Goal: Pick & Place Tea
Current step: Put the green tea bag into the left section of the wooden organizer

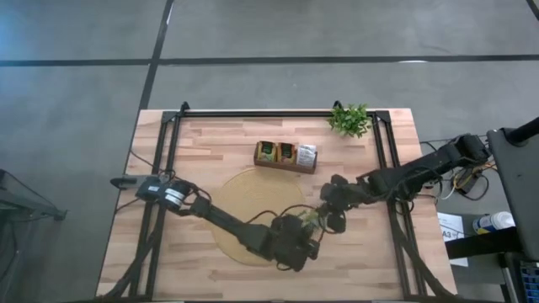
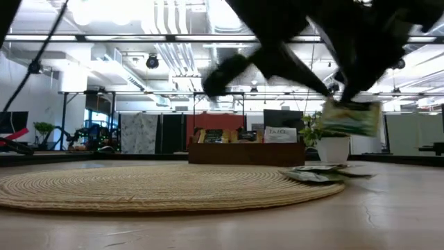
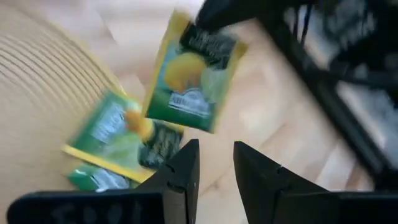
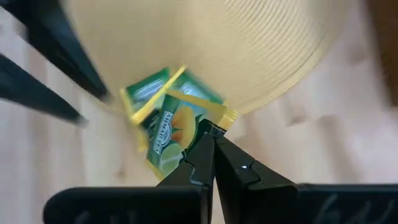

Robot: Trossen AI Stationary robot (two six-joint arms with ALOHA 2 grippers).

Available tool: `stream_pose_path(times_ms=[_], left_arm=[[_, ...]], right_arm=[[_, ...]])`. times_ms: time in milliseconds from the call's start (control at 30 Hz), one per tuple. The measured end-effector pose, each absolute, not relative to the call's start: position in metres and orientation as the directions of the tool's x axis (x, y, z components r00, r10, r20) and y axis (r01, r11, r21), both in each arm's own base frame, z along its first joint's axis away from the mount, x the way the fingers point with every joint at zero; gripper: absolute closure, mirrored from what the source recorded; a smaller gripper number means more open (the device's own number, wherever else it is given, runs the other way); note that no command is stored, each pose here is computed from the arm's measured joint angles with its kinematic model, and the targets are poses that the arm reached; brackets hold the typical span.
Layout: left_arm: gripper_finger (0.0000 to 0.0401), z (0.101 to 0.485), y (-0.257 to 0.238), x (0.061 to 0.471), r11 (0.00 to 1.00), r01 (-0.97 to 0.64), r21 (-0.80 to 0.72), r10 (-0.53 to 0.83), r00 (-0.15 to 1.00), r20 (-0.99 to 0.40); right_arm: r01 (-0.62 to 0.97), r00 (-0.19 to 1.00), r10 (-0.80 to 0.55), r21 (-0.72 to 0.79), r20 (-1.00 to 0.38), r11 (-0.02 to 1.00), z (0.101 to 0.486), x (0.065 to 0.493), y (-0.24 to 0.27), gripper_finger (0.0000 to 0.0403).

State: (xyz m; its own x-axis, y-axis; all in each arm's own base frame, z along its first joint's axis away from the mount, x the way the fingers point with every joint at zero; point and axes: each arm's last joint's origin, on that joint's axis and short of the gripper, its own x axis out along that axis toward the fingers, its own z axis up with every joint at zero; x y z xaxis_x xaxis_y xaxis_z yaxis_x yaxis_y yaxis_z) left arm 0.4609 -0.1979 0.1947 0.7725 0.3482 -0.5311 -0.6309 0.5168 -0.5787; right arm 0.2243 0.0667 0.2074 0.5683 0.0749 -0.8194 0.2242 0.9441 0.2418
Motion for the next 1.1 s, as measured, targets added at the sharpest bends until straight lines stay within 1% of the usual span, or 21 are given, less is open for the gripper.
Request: stream_pose_path(times_ms=[100,167,367,467,600,700,767,867,967,1100], left_arm=[[0.0307,0.216,-0.208,0.440,0.472,-0.665,-0.579,0.461,0.746,-0.480],[0.0307,0.225,-0.213,0.426,0.437,-0.687,-0.580,0.513,0.720,-0.467],[0.0307,0.241,-0.221,0.387,0.356,-0.732,-0.581,0.627,0.648,-0.432],[0.0307,0.246,-0.219,0.373,0.320,-0.740,-0.592,0.668,0.619,-0.413],[0.0307,0.250,-0.214,0.362,0.287,-0.759,-0.584,0.692,0.586,-0.421],[0.0307,0.256,-0.212,0.353,0.259,-0.761,-0.594,0.707,0.569,-0.421],[0.0307,0.262,-0.213,0.345,0.267,-0.751,-0.604,0.719,0.573,-0.394],[0.0310,0.278,-0.217,0.327,0.308,-0.727,-0.613,0.729,0.595,-0.339],[0.0317,0.294,-0.215,0.306,0.338,-0.729,-0.596,0.724,0.606,-0.330],[0.0324,0.305,-0.204,0.280,0.360,-0.724,-0.589,0.716,0.619,-0.323]], right_arm=[[0.199,0.580,0.019,0.164,-0.815,0.966,0.222,0.232,0.055,0.0395],[0.193,0.591,-0.015,0.123,-0.807,0.973,0.231,0.237,0.044,0.0395],[0.159,0.628,-0.111,-0.012,-0.770,0.987,0.256,0.256,0.006,0.0395],[0.138,0.639,-0.156,-0.087,-0.753,0.987,0.268,0.274,-0.013,0.0395],[0.119,0.635,-0.199,-0.160,-0.747,0.980,0.279,0.305,-0.035,0.0395],[0.101,0.600,-0.236,-0.221,-0.765,0.970,0.278,0.330,-0.048,0.0395],[0.080,0.580,-0.246,-0.246,-0.777,0.966,0.275,0.346,-0.056,0.0395],[0.053,0.578,-0.258,-0.280,-0.775,0.959,0.273,0.364,-0.065,0.0395],[0.033,0.569,-0.278,-0.316,-0.774,0.948,0.268,0.379,-0.074,0.0395],[0.011,0.540,-0.340,-0.397,-0.770,0.918,0.261,0.397,-0.085,0.0395]])
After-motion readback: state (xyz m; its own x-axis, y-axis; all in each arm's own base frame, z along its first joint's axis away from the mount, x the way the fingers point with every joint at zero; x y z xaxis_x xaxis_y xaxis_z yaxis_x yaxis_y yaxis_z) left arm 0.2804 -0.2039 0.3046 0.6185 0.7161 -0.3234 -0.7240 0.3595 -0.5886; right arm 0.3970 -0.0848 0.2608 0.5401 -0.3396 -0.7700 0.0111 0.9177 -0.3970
